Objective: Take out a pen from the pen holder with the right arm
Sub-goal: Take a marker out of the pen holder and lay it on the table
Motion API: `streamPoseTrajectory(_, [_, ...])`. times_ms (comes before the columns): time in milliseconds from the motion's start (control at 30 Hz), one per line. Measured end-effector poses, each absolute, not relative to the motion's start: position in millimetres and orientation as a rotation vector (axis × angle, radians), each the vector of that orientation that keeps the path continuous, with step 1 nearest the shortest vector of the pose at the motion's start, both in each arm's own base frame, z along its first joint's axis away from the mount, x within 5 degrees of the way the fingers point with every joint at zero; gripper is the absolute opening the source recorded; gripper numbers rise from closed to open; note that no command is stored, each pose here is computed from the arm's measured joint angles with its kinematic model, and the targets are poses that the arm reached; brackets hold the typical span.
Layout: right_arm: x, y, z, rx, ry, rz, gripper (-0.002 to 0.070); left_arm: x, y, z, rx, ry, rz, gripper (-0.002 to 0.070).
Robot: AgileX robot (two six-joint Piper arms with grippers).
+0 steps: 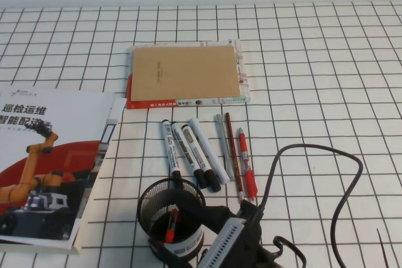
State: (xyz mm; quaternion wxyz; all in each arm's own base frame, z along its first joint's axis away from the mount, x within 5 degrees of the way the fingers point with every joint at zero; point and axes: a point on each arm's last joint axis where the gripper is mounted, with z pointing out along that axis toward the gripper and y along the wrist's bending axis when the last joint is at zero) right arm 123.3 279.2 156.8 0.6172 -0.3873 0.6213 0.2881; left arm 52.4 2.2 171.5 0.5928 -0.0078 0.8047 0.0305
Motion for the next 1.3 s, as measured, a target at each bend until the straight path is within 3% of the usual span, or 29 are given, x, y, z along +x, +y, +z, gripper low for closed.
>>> streamPoseTrajectory(100, [123.3, 279.2, 156.6, -0.892, 1.431, 0.663, 0.0425, 52.4, 2.2, 171.5, -0.018, 1.871, 0.071, -0.0003])
streamPoseTrajectory(367, [123.5, 279.1, 156.6, -0.89, 1.432, 0.662, 0.0237, 52.4, 2.2, 171.5, -0.018, 1.871, 0.071, -0.0003])
streamPoseTrajectory(567, [123.5, 279.1, 157.3, -0.885, 1.425, 0.663, 0.0148, 52.4, 2.2, 171.5, -0.018, 1.871, 0.071, -0.0003])
streamPoseTrajectory(900, [124.1, 278.9, 159.0, -0.873, 1.41, 0.661, 0.0064, 52.4, 2.2, 171.5, -0.018, 1.871, 0.071, -0.0003])
streamPoseTrajectory(1300, [125.2, 277.2, 163.4, -0.872, 1.401, 0.63, 0.0062, 52.4, 2.2, 171.5, -0.018, 1.871, 0.071, -0.0003])
